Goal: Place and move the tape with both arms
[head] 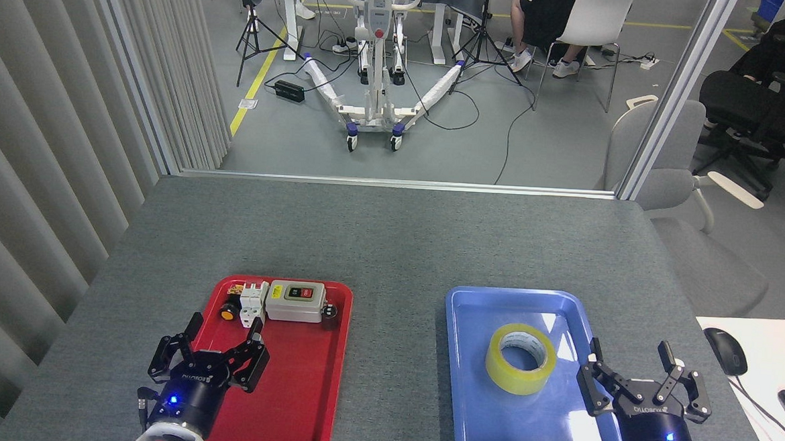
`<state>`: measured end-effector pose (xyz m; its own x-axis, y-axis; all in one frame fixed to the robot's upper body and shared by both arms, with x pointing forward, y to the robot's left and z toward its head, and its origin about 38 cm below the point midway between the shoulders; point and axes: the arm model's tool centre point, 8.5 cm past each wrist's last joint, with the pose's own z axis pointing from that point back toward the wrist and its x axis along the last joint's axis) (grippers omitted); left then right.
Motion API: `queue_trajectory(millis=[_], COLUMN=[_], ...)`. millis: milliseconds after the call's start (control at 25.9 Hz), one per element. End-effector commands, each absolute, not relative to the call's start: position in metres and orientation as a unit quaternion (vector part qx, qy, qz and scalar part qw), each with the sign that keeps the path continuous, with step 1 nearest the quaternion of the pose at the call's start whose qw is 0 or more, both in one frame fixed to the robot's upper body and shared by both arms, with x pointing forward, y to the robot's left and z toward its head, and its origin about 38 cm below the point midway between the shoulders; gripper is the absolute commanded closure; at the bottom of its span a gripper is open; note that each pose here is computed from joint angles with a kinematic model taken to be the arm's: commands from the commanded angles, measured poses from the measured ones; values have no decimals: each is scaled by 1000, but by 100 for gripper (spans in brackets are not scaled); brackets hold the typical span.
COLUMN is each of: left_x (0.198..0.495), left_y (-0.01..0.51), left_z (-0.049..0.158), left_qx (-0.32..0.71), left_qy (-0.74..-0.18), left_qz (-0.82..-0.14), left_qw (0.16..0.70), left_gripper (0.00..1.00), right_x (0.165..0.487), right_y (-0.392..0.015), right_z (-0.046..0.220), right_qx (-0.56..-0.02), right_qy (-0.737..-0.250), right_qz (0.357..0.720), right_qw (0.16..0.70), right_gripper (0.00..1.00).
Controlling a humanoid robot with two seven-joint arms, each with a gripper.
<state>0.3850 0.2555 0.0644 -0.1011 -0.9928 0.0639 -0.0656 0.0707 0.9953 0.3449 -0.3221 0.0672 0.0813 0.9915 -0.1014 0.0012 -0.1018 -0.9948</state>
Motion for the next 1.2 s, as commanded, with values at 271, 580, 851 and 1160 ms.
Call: queue_trajectory(millis=[271, 580, 851, 1160], left_x=[385, 382, 382, 381], left_y=[259, 260, 260, 260], left_z=[64, 61, 62, 60], left_qx=[477, 476, 476, 476], left_qy=[-555, -553, -553, -552], left_qz=[-490, -492, -491, -492], left_qw=[472, 476, 476, 476], left_gripper=[0, 0, 0, 0], right_x=[325, 323, 324, 323], right_y=[-315, -299, -296, -293], right_z=[56, 50, 50, 46], right_qx=[-532, -516, -514, -510], right_qy=[-452, -468, -472, -470], right_qz=[512, 502, 489, 486], right_qw=[501, 513, 523, 531], right_gripper=[1, 1, 1, 1])
